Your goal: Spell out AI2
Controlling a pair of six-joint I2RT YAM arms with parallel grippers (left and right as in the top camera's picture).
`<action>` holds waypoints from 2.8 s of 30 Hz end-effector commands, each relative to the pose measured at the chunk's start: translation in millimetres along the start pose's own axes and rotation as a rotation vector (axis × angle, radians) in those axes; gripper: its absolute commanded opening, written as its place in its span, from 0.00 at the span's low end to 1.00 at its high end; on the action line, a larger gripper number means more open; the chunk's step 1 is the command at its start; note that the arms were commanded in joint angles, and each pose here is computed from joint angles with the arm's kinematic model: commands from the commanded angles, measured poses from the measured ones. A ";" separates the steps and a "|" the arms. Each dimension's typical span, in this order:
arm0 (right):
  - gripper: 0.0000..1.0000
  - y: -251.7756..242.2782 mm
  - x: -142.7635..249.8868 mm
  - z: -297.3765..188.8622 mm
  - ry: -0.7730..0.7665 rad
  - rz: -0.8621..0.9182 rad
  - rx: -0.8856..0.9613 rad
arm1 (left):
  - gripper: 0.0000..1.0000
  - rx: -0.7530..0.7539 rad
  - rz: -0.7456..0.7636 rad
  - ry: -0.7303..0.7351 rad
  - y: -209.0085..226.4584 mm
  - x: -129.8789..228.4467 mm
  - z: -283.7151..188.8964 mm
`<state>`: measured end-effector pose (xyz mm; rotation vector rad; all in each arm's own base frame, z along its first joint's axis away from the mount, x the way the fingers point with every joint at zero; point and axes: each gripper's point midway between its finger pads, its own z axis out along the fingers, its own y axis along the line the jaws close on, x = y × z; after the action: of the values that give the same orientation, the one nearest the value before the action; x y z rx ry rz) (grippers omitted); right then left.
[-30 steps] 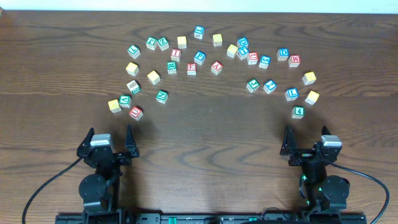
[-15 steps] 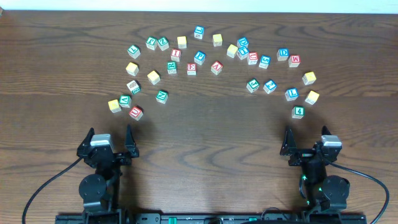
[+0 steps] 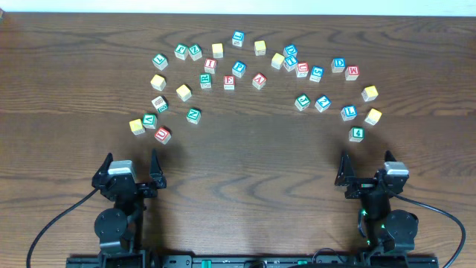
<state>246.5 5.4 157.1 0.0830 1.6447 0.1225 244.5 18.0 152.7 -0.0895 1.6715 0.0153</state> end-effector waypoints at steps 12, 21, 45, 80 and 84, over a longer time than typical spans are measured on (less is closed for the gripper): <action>0.99 -1.7 0.3 -0.2 -0.001 0.005 0.006 | 0.98 0.005 0.007 0.048 -0.2 15.0 0.6; 0.99 -1.7 0.3 -0.2 -0.001 0.005 0.006 | 0.98 0.010 0.000 0.027 -1.1 9.9 0.8; 0.99 -1.7 0.3 -0.2 -0.001 0.005 0.006 | 0.98 0.151 -0.053 0.257 -32.2 -135.9 28.6; 0.99 38.5 -77.9 21.8 0.053 0.015 -0.169 | 0.98 0.178 -0.070 0.728 -36.5 -156.9 114.9; 0.99 49.2 -101.7 45.1 0.145 -0.015 -0.210 | 0.98 0.178 -0.070 0.727 -36.5 -157.1 115.0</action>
<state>282.4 35.6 239.2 -0.0360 1.7332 0.2775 374.4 -3.8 291.6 -0.0291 2.4011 -0.2432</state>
